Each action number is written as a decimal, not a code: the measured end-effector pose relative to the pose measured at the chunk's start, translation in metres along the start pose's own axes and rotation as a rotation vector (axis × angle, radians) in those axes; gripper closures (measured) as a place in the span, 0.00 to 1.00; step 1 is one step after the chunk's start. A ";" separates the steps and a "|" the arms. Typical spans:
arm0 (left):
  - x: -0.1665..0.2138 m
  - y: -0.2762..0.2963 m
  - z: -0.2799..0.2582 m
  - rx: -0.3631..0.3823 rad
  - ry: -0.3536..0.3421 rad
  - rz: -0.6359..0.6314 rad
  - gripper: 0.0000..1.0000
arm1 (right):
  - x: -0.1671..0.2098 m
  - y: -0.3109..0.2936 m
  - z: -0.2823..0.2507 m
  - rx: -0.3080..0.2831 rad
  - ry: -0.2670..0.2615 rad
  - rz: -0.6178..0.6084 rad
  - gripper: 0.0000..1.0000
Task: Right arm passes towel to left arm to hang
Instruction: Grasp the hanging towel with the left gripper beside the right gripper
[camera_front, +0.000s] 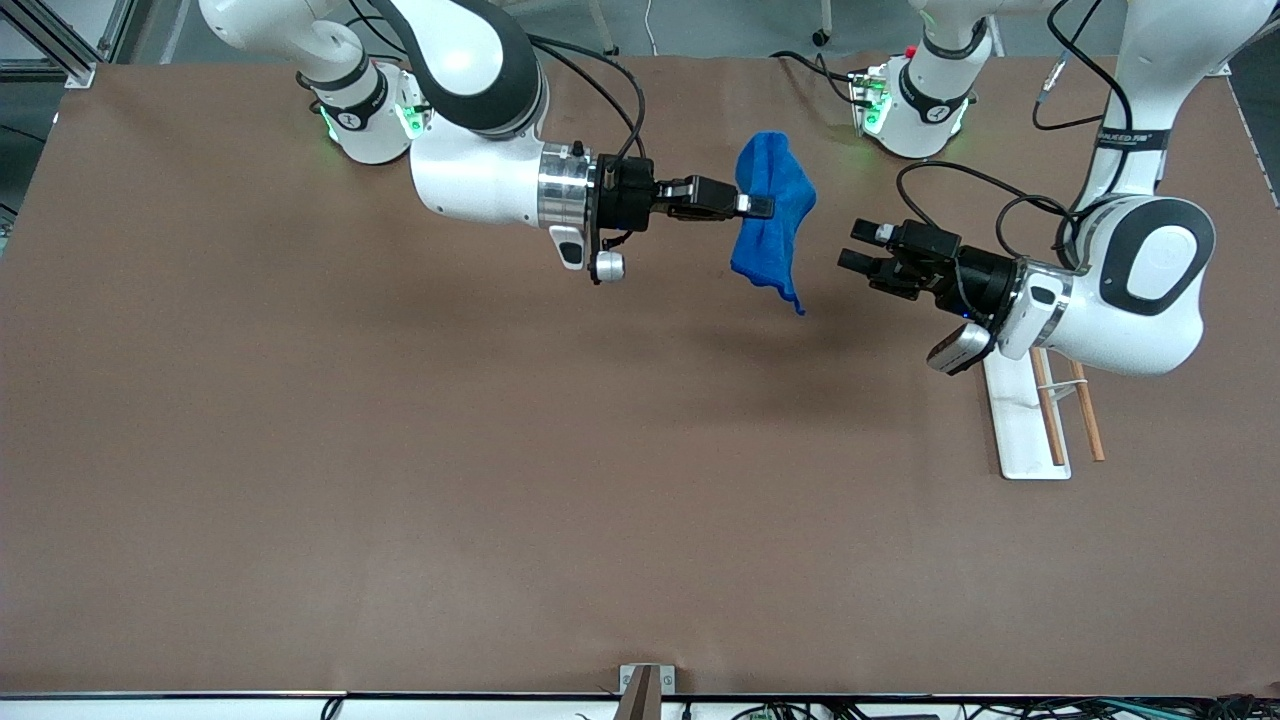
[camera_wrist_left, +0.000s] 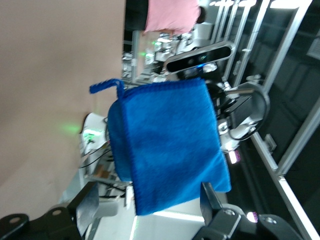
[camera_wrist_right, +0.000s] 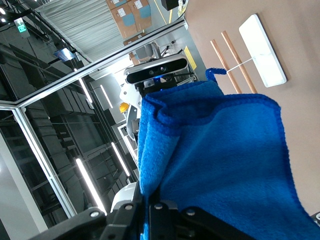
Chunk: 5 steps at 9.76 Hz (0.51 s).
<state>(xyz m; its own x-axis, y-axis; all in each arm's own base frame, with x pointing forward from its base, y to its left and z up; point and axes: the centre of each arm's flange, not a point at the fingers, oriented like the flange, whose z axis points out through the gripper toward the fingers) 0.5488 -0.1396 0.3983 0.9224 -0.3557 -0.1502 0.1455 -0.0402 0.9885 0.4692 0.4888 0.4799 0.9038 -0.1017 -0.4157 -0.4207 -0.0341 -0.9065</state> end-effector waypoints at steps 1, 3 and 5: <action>0.000 -0.003 0.003 -0.033 0.013 -0.001 0.14 | -0.002 0.000 0.002 0.011 -0.002 0.009 0.95; 0.001 -0.008 0.010 -0.048 0.012 -0.009 0.15 | -0.007 0.002 0.006 0.047 -0.006 0.009 0.95; 0.005 -0.015 0.023 -0.051 0.020 -0.012 0.16 | -0.013 0.003 0.011 0.081 -0.009 0.010 0.95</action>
<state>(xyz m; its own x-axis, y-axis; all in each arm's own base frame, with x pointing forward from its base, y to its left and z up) 0.5429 -0.1617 0.3835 0.9275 -0.3366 -0.1626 0.1741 0.0039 0.9847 0.4568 0.5012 0.4814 0.9003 -0.0929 -0.4251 -0.4225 0.0470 -0.9051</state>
